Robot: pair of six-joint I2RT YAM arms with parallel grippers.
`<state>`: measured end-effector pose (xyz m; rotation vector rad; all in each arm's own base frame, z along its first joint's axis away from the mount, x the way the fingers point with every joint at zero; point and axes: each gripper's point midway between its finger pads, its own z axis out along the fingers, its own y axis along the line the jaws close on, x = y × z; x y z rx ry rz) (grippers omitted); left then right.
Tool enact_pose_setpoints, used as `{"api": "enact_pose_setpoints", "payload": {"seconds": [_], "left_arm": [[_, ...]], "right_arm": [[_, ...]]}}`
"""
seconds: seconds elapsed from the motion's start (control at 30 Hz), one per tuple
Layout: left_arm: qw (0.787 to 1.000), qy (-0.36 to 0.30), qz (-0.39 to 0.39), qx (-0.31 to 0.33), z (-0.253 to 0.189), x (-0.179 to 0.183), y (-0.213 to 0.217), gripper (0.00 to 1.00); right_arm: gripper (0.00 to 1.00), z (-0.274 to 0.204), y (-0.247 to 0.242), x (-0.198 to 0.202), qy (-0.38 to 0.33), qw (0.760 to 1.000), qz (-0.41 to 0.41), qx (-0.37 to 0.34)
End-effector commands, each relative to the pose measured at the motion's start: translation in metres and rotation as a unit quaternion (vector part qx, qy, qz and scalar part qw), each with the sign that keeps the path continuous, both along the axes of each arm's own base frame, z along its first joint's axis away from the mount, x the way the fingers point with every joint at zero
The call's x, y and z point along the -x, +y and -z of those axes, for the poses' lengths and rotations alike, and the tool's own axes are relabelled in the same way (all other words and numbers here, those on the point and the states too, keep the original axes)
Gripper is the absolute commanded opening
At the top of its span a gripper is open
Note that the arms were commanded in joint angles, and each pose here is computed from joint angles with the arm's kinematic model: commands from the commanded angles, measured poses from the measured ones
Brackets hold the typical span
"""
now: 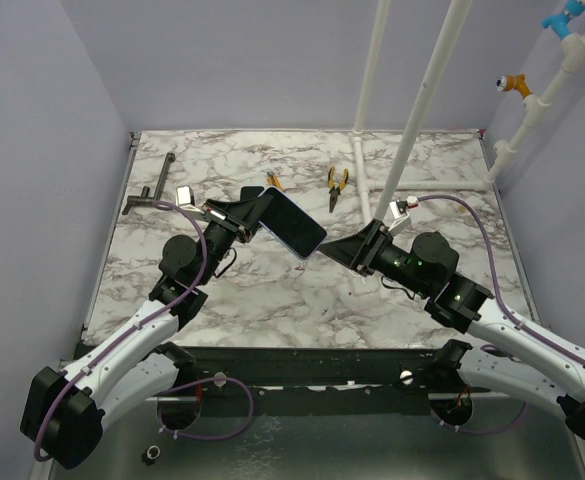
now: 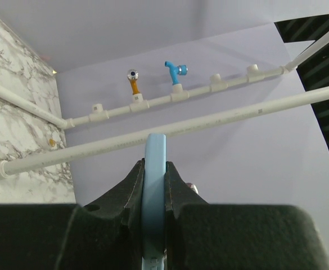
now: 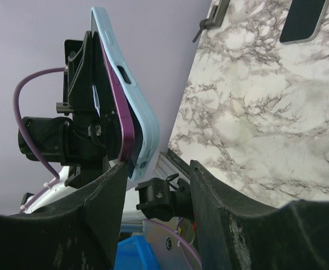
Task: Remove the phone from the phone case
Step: Remove the phone case from the phone.
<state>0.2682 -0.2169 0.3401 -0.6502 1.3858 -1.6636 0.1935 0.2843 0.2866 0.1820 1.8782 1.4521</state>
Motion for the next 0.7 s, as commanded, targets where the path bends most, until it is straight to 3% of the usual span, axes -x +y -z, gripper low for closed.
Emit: {"api": "enact_pose_setpoints", "payload": {"seconds": [0.0,0.17,0.67], "left_arm": [[0.996,-0.041,0.064,0.046,-0.042,0.026,-0.012,0.00],[0.996,-0.048,0.052,0.047,-0.043,0.027,-0.007,0.00],[0.996,-0.054,0.047,0.047,-0.045,0.028,-0.004,0.00]], "right_arm": [[0.50,-0.010,0.010,-0.001,-0.003,0.999,-0.012,-0.030],[0.49,0.000,0.004,-0.004,0.017,1.000,0.010,-0.022],[0.59,0.007,-0.011,-0.008,0.031,0.998,0.047,-0.015]]}}
